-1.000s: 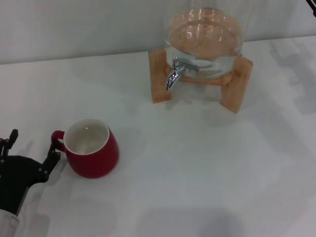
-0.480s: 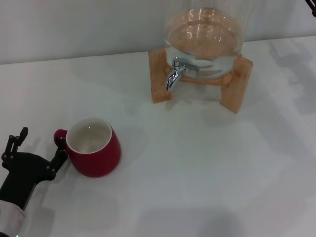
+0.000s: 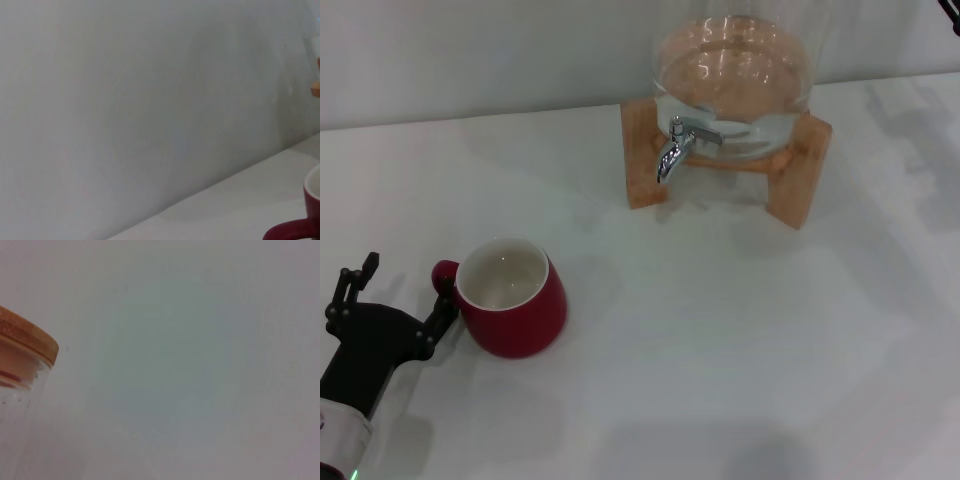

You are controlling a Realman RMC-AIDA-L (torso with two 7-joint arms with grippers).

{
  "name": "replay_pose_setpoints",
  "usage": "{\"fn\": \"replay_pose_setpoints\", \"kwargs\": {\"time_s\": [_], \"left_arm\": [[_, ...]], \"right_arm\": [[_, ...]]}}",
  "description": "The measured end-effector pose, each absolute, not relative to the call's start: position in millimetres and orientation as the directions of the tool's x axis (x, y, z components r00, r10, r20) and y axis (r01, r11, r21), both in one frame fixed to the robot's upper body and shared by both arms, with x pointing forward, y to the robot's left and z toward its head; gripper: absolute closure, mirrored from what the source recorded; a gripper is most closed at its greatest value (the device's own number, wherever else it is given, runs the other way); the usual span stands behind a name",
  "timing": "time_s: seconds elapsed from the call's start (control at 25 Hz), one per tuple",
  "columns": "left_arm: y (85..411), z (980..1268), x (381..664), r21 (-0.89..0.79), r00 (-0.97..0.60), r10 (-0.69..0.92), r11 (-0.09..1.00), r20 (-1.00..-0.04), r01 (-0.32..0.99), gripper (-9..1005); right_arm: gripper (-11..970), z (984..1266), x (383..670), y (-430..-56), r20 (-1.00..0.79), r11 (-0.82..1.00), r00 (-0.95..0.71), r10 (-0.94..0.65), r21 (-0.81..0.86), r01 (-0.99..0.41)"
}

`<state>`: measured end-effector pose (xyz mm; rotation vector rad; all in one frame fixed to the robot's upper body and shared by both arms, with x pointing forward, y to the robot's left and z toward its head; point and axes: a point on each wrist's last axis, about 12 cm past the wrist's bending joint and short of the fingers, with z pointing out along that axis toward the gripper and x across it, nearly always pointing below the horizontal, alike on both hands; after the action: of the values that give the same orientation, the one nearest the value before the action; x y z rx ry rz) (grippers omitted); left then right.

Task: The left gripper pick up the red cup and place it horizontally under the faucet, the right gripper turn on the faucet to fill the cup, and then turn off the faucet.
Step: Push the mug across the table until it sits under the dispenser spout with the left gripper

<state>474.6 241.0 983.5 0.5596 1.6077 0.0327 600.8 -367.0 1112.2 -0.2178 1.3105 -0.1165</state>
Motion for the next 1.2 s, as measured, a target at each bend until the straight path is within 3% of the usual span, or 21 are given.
{"fn": "replay_pose_setpoints", "kwargs": {"time_s": [1.2], "left_arm": [[241.2, 984.4, 477.9, 0.348, -0.011, 0.372, 0.879, -0.928, 0.326, 120]], "right_arm": [[297, 1104.8, 594.5, -366.6, -0.95, 0.975, 0.239, -0.202, -0.218, -0.041]]}}
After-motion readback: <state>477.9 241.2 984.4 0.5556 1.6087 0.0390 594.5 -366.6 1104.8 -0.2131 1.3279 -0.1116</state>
